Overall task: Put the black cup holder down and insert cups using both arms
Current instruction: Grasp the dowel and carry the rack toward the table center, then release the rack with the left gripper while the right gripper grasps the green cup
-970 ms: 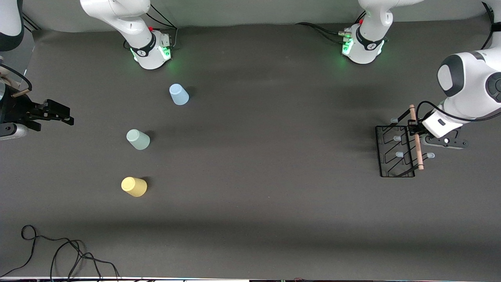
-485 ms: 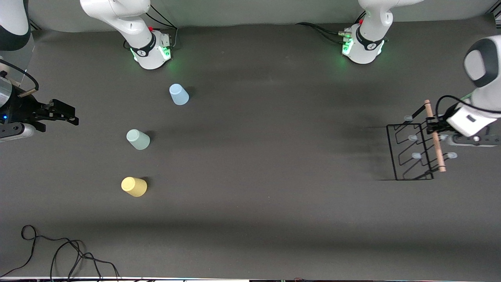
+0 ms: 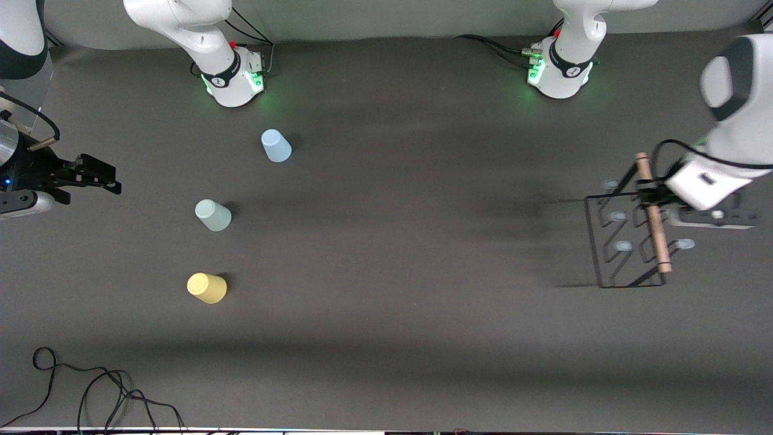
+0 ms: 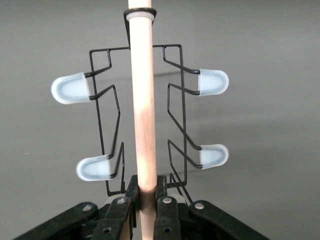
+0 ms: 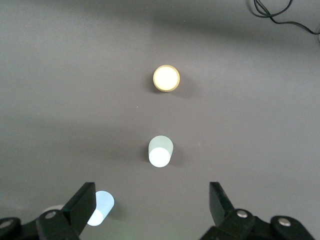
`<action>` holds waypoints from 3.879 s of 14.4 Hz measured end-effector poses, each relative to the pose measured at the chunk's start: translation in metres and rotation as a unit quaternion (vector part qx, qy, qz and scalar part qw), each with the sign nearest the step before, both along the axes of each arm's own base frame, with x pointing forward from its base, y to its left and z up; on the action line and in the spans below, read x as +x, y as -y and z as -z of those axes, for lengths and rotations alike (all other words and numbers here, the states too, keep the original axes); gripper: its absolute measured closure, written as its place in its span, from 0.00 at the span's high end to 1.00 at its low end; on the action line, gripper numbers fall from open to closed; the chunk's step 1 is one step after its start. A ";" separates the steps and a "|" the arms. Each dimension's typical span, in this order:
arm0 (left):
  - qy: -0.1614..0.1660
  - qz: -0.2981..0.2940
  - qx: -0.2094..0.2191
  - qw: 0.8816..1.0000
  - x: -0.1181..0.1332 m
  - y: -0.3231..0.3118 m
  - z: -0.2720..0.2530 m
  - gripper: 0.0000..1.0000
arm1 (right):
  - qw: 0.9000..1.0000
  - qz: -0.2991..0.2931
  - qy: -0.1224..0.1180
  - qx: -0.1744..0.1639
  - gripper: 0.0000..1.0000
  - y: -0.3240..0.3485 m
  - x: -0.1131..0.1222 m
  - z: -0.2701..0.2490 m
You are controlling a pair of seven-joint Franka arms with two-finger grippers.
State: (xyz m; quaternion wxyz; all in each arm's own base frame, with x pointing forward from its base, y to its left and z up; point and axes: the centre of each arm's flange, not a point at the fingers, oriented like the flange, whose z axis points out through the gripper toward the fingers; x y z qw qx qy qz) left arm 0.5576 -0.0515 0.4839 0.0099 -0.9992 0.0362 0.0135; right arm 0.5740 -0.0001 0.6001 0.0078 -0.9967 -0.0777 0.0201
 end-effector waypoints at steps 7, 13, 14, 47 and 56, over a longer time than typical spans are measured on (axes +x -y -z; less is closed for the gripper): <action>0.005 -0.054 -0.027 0.998 -0.007 0.256 0.004 0.16 | 1.000 0.000 -0.001 0.000 1.00 0.001 0.000 0.001; -0.002 -0.043 -0.024 0.999 -0.059 0.433 0.051 0.16 | 1.000 0.002 -0.004 0.000 1.00 0.002 0.000 0.004; -0.003 -0.040 -0.024 0.999 -0.066 0.451 0.059 0.16 | 1.000 0.002 -0.005 0.000 1.00 0.002 0.000 0.005; 0.017 -0.065 -0.065 0.996 -0.048 0.440 -0.019 1.00 | 0.994 0.061 -0.091 0.028 1.00 0.034 -0.061 0.359; -0.009 -0.046 -0.074 0.996 -0.002 0.120 -0.098 1.00 | 0.990 0.045 -0.123 0.047 0.87 0.026 -0.079 0.384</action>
